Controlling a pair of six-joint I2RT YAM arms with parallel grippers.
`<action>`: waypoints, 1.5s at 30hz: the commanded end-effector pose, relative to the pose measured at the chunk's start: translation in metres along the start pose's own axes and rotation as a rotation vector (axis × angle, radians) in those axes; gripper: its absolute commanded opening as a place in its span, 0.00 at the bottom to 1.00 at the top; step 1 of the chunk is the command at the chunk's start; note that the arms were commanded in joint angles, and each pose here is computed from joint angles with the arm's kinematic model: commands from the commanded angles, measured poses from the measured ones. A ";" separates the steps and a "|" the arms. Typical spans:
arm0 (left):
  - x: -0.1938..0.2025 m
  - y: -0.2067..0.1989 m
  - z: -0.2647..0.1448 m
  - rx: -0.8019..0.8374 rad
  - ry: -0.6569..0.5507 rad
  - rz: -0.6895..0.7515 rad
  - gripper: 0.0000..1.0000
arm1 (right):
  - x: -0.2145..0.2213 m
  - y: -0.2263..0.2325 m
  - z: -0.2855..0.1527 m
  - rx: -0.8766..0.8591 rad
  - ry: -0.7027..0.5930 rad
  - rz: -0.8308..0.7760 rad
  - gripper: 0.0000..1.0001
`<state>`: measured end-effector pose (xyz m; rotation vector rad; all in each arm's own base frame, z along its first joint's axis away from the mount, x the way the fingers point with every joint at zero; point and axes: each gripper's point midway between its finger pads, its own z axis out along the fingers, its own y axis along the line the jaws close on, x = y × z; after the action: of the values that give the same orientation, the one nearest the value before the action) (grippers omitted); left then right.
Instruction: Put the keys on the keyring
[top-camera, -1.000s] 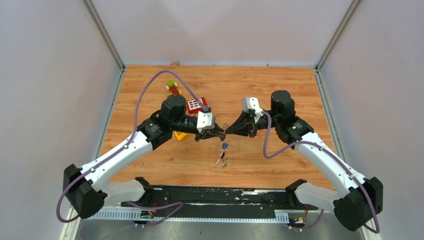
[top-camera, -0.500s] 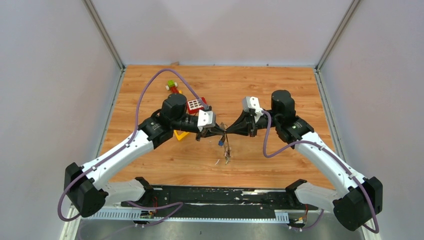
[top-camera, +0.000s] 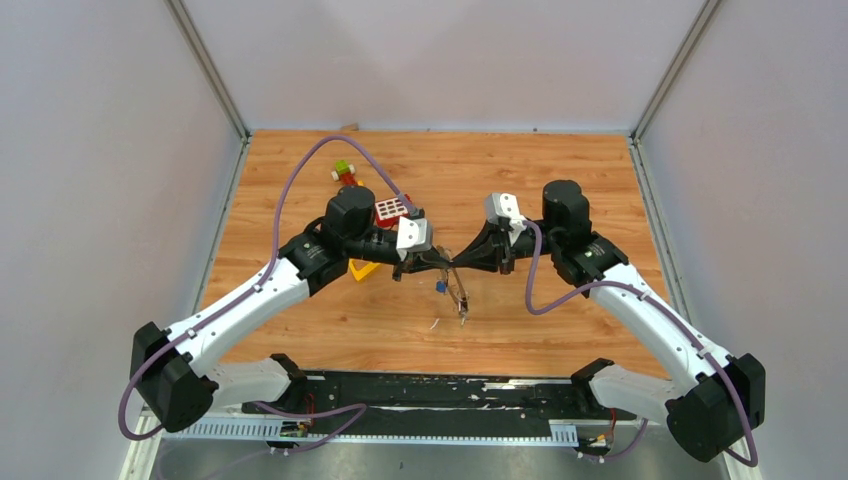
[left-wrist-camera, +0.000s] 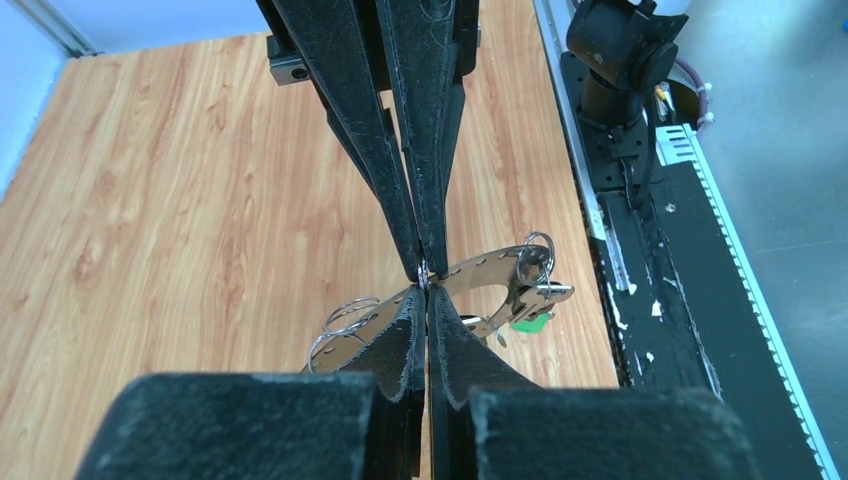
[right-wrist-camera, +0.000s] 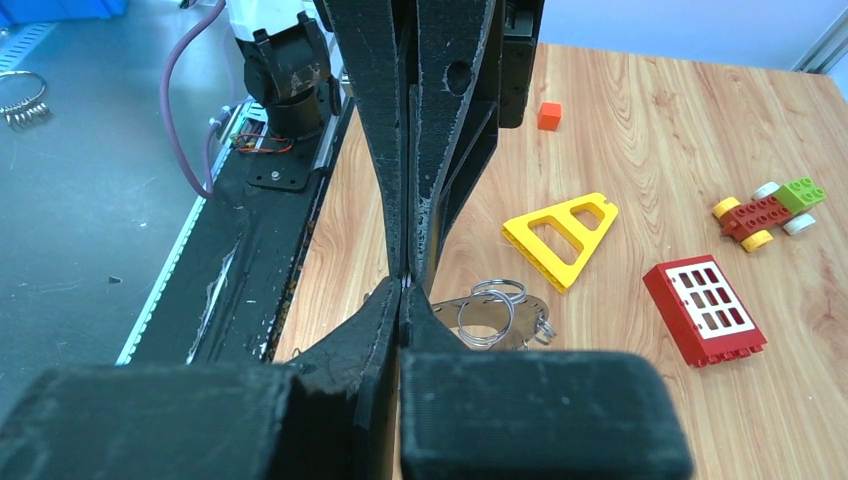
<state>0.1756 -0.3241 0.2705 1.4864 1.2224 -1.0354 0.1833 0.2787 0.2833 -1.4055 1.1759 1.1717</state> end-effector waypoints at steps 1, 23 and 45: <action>-0.022 0.004 -0.003 -0.022 -0.031 0.042 0.00 | -0.013 -0.007 -0.001 0.019 -0.021 -0.076 0.00; -0.003 0.005 -0.035 -0.146 0.477 -0.158 0.00 | -0.015 -0.013 -0.005 0.064 -0.010 -0.101 0.41; -0.019 0.009 -0.025 -0.148 0.571 -0.298 0.00 | -0.005 -0.016 -0.001 0.056 -0.021 -0.066 0.41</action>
<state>0.1885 -0.2977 0.2714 1.6007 1.9862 -0.6391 0.1978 0.2789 0.2826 -1.3788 1.1709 1.0919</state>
